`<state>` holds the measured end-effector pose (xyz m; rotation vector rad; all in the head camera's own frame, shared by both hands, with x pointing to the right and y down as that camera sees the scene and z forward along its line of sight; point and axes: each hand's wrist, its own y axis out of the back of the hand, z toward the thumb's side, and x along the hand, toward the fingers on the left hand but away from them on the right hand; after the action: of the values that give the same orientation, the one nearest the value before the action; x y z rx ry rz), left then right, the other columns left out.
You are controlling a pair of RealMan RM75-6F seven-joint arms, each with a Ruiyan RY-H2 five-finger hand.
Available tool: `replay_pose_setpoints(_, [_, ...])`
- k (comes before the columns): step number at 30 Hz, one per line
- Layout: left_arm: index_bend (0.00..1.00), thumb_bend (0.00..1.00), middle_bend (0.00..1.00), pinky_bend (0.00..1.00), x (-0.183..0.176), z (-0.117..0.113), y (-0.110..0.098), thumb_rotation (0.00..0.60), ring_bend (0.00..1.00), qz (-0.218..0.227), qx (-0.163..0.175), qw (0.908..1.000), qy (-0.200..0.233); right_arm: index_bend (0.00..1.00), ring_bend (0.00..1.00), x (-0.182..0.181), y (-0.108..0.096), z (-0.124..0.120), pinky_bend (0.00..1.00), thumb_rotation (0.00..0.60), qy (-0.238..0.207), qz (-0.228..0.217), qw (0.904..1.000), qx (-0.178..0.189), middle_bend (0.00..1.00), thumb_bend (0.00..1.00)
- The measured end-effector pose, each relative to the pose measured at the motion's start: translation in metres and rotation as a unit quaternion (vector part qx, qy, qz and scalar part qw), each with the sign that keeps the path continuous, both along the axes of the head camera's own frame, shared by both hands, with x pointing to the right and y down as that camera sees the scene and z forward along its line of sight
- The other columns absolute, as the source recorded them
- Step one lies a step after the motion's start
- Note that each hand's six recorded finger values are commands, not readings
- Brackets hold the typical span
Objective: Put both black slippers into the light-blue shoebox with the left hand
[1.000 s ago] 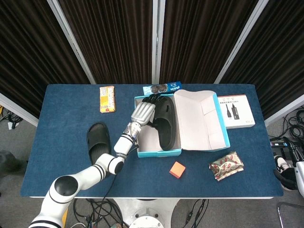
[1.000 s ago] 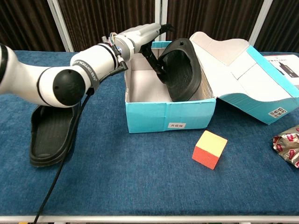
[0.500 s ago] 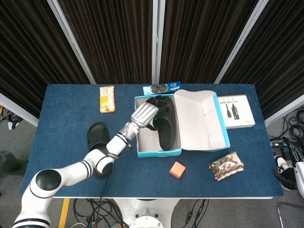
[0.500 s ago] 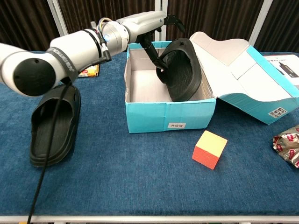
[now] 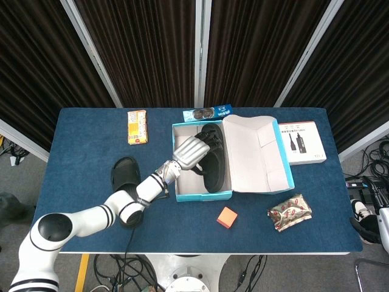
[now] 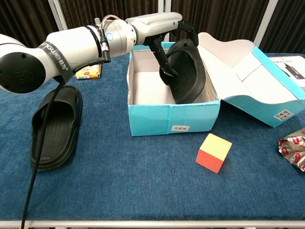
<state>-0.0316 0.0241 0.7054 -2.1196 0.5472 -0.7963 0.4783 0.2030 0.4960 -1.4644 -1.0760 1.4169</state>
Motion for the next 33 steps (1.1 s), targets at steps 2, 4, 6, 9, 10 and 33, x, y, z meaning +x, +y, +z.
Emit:
replay_pose_setpoints(2, [0.25,0.1,0.16,0.15,0.001,0.002,0.0,0.6,0.0,0.004,0.002,1.0,-0.007,0.06,0.0,0.0,0.0,-0.001,0.06,0.6,0.0,0.001,1.0,0.001,0.18,0.1])
replay_pose_setpoints(4, [0.27,0.1,0.17,0.15,0.0,0.005,0.001,0.6,0.0,0.008,0.003,0.9998,-0.018,0.06,0.0,0.001,0.001,-0.001,0.06,0.6,0.0,0.001,1.0,0.002,0.18,0.1])
replay_pose_setpoints(6, [0.29,0.1,0.18,0.15,-0.004,0.008,0.001,0.6,0.0,0.011,0.004,0.9995,-0.031,0.06,0.0,0.002,0.001,-0.001,0.06,0.6,0.0,0.003,1.0,0.002,0.18,0.1])
replay_pose_setpoints(9, [0.34,0.1,0.22,0.16,-0.012,0.014,0.002,0.6,0.0,0.004,0.0,0.9991,-0.041,0.06,0.0,0.002,0.001,-0.001,0.06,0.6,0.0,0.003,1.0,0.001,0.18,0.1])
replay_pose_setpoints(10, [0.35,0.1,0.23,0.16,-0.014,0.015,0.002,0.6,0.0,0.001,-0.002,0.9991,-0.043,0.06,0.0,0.001,0.001,0.0,0.06,0.6,0.0,0.002,1.0,0.0,0.18,0.1])
replay_pose_setpoints(33, [0.39,0.1,0.29,0.2,-0.018,0.039,0.024,0.6,0.05,-0.009,-0.012,0.9972,-0.074,0.06,0.0,-0.004,0.0,-0.001,0.06,0.6,-0.001,-0.004,1.0,0.001,0.18,0.1])
